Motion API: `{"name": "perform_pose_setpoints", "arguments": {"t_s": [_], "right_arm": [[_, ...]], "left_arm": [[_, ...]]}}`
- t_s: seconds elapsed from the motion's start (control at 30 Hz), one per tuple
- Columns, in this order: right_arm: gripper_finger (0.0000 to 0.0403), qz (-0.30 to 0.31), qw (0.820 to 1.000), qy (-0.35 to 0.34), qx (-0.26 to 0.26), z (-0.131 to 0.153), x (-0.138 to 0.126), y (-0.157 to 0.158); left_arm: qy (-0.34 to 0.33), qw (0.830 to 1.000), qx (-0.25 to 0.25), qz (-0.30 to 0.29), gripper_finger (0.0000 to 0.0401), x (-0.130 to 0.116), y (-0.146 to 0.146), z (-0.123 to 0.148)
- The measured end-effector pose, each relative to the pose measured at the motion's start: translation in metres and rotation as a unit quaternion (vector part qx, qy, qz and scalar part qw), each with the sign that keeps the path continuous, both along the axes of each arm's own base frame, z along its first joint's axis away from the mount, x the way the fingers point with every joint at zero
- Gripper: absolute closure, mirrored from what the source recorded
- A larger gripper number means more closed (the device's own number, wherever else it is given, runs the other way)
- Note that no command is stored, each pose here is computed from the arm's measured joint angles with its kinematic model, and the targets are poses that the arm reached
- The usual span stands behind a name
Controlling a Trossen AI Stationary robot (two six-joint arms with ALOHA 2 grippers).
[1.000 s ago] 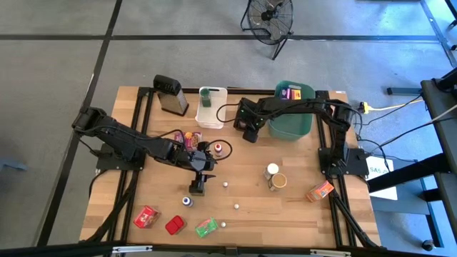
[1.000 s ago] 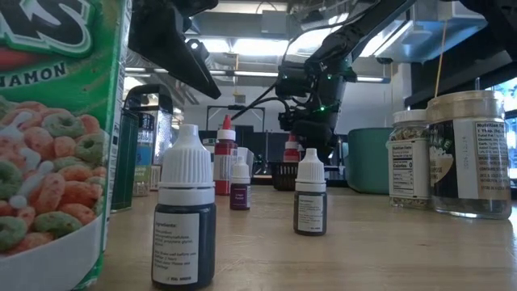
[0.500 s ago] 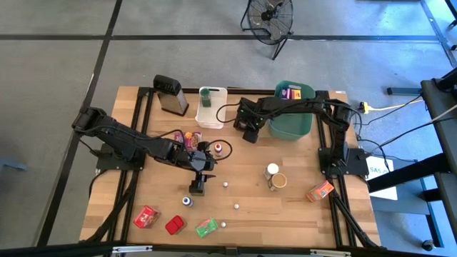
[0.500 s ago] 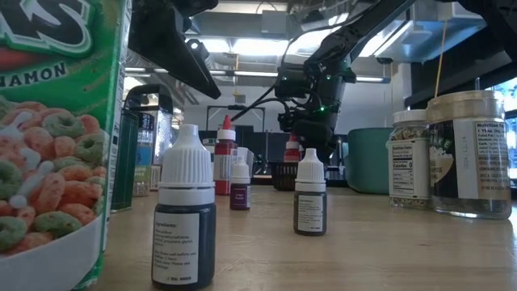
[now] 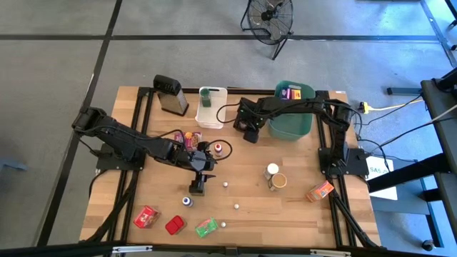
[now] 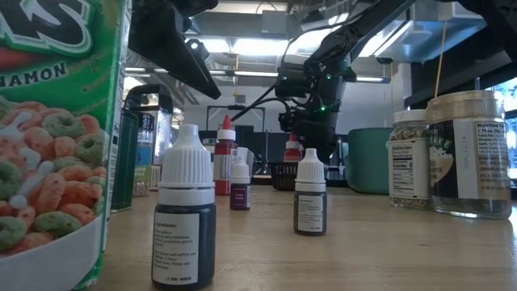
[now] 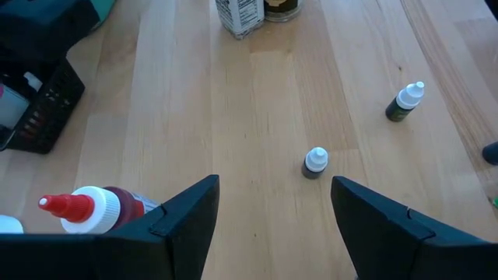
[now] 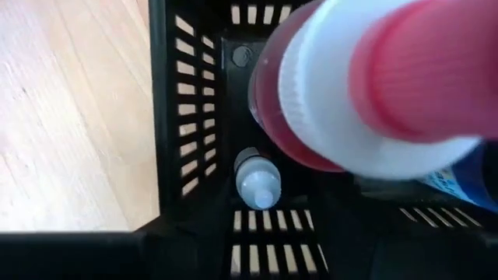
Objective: Pick & Place Kitchen Items
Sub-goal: Put the small red food coloring bottle into the black bin, then put the black seasoning bottle into the white bin
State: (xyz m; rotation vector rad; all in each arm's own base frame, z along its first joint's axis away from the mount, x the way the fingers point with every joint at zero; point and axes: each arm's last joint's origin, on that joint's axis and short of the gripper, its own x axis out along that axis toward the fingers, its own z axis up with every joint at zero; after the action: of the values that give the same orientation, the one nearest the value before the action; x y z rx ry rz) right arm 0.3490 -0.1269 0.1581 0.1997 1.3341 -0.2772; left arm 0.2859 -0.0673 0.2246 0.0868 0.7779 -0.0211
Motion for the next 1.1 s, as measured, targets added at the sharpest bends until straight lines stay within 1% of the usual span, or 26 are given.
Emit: {"name": "perform_pose_setpoints", "arguments": {"t_s": [0.13, 0.33, 0.63, 0.7, 0.83, 1.1], "right_arm": [[0.0231, -0.006, 1.000, 0.018, -0.019, 0.003, -0.004, 0.000], [0.0231, -0.006, 1.000, -0.007, -0.025, 0.018, -0.005, 0.002], [0.0231, -0.011, 1.000, -0.008, -0.021, 0.036, -0.013, 0.008], [0.0231, -0.003, 1.000, -0.020, -0.013, 0.041, -0.013, 0.012], [0.0231, 0.016, 0.999, -0.029, 0.023, 0.055, -0.011, 0.022], [0.0231, 0.044, 0.998, 0.006, 0.042, 0.089, -0.004, 0.055]], "left_arm": [[0.000, 1.000, 0.000, 0.000, 0.0159, 0.000, 0.000, 0.000], [0.001, 1.000, 0.000, 0.000, 0.0157, 0.000, 0.000, 0.000], [0.008, 1.000, 0.002, 0.000, 0.0157, -0.001, 0.000, -0.001], [0.008, 1.000, 0.002, 0.000, 0.0158, -0.001, 0.000, -0.001], [0.008, 1.000, -0.004, 0.005, 0.0159, -0.001, 0.000, -0.001], [0.014, 1.000, -0.018, 0.018, 0.0159, -0.002, 0.000, -0.002]]}}
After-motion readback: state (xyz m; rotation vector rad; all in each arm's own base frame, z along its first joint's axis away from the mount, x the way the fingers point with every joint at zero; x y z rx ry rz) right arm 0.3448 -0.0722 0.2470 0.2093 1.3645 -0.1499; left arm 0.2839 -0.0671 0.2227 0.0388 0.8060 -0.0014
